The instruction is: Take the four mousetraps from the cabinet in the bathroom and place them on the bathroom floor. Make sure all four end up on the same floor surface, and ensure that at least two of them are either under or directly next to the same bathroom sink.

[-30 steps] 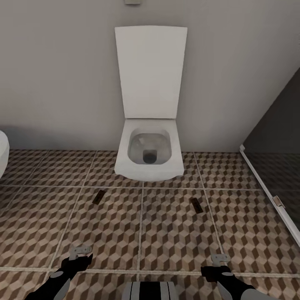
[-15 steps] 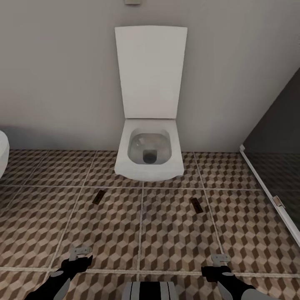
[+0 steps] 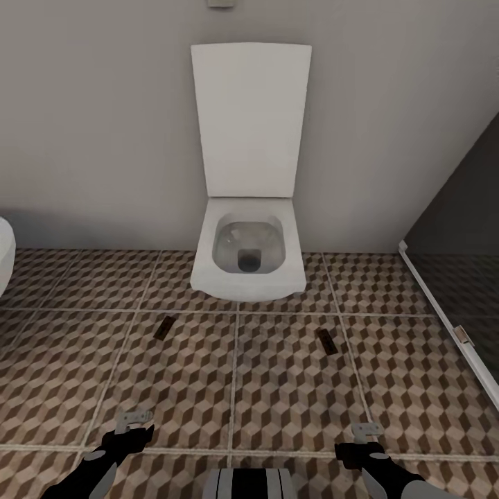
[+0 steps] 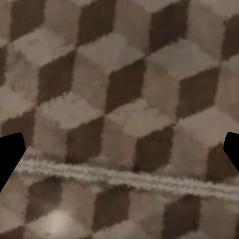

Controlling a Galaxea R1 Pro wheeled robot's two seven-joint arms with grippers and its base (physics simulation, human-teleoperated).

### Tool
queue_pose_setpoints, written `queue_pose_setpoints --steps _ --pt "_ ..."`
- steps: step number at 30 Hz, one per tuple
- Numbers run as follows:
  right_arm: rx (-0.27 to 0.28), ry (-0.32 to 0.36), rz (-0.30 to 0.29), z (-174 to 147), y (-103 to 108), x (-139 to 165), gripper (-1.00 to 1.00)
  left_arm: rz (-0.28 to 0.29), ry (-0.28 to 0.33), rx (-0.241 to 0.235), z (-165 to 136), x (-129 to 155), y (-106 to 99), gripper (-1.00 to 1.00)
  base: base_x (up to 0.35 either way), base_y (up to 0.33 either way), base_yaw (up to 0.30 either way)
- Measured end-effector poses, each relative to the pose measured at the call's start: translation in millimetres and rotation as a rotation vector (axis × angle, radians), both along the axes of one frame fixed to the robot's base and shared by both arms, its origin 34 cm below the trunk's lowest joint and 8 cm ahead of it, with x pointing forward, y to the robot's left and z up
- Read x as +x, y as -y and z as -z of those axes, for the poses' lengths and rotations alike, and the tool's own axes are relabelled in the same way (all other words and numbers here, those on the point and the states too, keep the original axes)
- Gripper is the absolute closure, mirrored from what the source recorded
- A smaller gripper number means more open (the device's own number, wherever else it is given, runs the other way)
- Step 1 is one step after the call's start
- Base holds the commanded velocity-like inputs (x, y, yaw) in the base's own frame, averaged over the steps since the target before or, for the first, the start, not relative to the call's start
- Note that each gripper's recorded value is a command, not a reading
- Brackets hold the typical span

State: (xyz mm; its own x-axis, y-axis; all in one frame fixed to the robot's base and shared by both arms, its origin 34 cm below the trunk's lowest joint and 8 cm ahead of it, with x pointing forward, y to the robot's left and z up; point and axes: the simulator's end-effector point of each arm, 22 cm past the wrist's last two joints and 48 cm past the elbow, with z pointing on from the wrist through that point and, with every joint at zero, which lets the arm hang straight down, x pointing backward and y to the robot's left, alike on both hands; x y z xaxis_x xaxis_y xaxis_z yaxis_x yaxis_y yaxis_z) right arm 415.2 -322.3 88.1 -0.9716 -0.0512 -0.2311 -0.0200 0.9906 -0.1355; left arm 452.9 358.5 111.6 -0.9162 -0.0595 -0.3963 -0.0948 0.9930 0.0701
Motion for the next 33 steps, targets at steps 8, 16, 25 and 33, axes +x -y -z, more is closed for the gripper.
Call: queue_pose_setpoints --steps 8,16,25,33 --pt "0.0 0.02 0.0 -7.3 -0.1 8.0 -1.0 -0.001 0.019 0.0 -7.9 7.3 -0.1 -1.0 0.0 0.0 0.0" --pt "-0.001 0.053 0.001 -19.6 0.8 20.9 -1.0 -0.001 0.053 0.0 -21.4 19.5 -0.1 -1.0 0.0 0.0 0.0" --pt "-0.001 0.089 0.001 -33.7 1.1 34.8 -1.0 -0.001 0.09 -0.001 -37.0 32.8 -0.1 -1.0 0.0 0.0 0.0" --pt "-0.002 0.122 0.0 -46.7 1.1 46.8 -1.0 -0.003 0.123 -0.001 -51.2 44.0 -0.3 -1.0 0.0 0.0 0.0"
